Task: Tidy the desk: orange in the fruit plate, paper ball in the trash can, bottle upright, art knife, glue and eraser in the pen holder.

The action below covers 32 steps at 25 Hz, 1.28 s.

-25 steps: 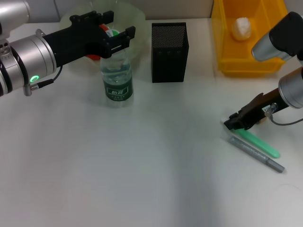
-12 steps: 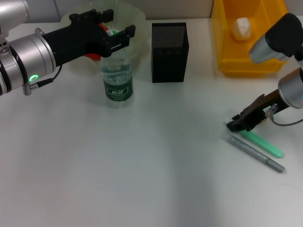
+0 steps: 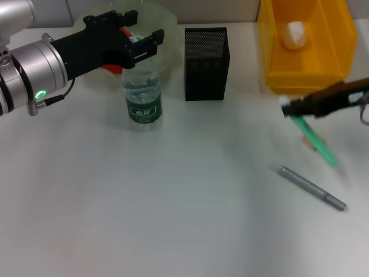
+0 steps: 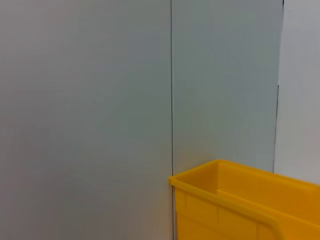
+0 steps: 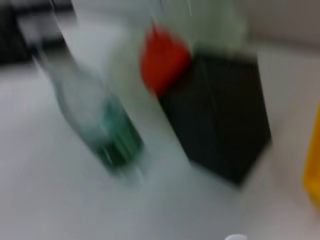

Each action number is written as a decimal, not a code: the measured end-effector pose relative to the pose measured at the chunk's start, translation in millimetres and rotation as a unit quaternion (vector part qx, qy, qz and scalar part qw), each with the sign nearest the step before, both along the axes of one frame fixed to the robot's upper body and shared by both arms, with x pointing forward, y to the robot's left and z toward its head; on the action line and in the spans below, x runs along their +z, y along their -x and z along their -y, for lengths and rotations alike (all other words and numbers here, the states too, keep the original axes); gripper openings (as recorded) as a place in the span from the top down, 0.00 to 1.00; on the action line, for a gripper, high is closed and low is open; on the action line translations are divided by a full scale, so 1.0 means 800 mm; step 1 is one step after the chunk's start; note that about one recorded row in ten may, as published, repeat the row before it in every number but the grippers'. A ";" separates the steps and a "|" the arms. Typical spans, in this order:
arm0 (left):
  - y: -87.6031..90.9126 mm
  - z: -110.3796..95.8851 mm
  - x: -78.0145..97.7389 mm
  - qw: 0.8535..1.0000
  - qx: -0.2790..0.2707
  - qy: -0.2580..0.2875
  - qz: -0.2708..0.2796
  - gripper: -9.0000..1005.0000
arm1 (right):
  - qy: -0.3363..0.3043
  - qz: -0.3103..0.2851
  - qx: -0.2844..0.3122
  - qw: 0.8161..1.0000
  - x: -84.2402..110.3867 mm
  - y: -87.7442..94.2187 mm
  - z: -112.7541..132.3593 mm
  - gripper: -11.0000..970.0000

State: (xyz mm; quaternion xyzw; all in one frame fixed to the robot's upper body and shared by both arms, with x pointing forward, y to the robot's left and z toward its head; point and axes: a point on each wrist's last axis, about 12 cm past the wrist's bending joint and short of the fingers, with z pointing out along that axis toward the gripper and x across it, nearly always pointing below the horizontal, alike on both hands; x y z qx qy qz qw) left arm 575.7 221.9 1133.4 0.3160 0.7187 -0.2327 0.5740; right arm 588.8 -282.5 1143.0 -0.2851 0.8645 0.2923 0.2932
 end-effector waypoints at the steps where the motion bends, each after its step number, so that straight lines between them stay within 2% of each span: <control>1: 0.000 0.000 0.000 1.000 0.000 0.000 0.000 0.35 | -0.039 0.016 -0.008 0.999 0.003 0.002 0.008 0.79; 3: 0.000 0.000 0.000 1.000 0.001 0.003 0.001 0.35 | -0.145 0.077 -0.027 0.986 0.005 0.008 0.024 0.79; 4: 0.000 0.001 0.001 1.000 0.002 0.006 0.002 0.35 | -0.145 0.077 -0.027 0.986 0.005 0.008 0.024 0.79; 5: -0.001 0.001 0.002 1.000 0.004 0.010 0.003 0.35 | -0.179 0.107 -0.036 0.977 0.004 0.009 0.028 0.79; 6: -0.001 -0.001 0.001 1.000 0.007 0.019 0.006 0.35 | -0.235 0.177 -0.054 0.954 -0.002 0.010 0.030 0.79; 7: -0.001 -0.001 0.001 1.000 0.007 0.019 0.006 0.35 | -0.235 0.177 -0.054 0.954 -0.002 0.010 0.030 0.79; 8: 0.000 -0.001 0.001 1.000 0.008 0.022 0.007 0.35 | -0.267 0.238 -0.072 0.931 -0.009 0.008 0.023 0.78; 9: 0.000 -0.002 0.000 1.000 0.010 0.026 0.009 0.35 | -0.267 0.238 -0.072 0.931 -0.009 0.008 0.023 0.78; 11: 0.002 -0.004 -0.003 0.999 0.012 0.035 0.011 0.35 | -0.264 0.298 -0.081 0.914 -0.015 -0.005 -0.001 0.78; 12: 0.002 -0.004 -0.003 0.999 0.012 0.035 0.011 0.35 | -0.264 0.298 -0.081 0.914 -0.015 -0.005 -0.001 0.78; 13: 0.005 -0.006 -0.005 0.999 0.014 0.037 0.014 0.35 | -0.245 0.314 -0.073 0.914 -0.017 -0.018 -0.023 0.78; 16: 0.009 -0.009 -0.006 0.999 0.017 0.041 0.020 0.35 | -0.233 0.321 -0.066 0.916 -0.018 -0.028 -0.039 0.78; 18: 0.013 -0.013 -0.008 0.998 0.020 0.048 0.025 0.35 | -0.217 0.343 -0.049 0.913 -0.015 -0.044 -0.067 0.78; 19: 0.013 -0.013 -0.008 0.998 0.020 0.048 0.025 0.35 | -0.217 0.343 -0.049 0.913 -0.015 -0.044 -0.067 0.78; 23: 0.018 -0.019 -0.013 0.998 0.022 0.057 0.025 0.35 | -0.193 0.363 -0.032 0.911 -0.013 -0.061 -0.098 0.77; 25: 0.019 -0.020 -0.014 0.998 0.023 0.059 0.024 0.35 | -0.190 0.368 -0.028 0.910 -0.012 -0.063 -0.102 0.77; 27: 0.020 -0.022 -0.018 0.997 0.025 0.063 0.021 0.35 | -0.189 0.396 -0.028 0.898 -0.007 -0.066 -0.112 0.77; 32: 0.021 -0.023 -0.021 0.998 0.026 0.062 0.018 0.35 | -0.186 0.396 -0.030 0.898 -0.008 -0.070 -0.120 0.77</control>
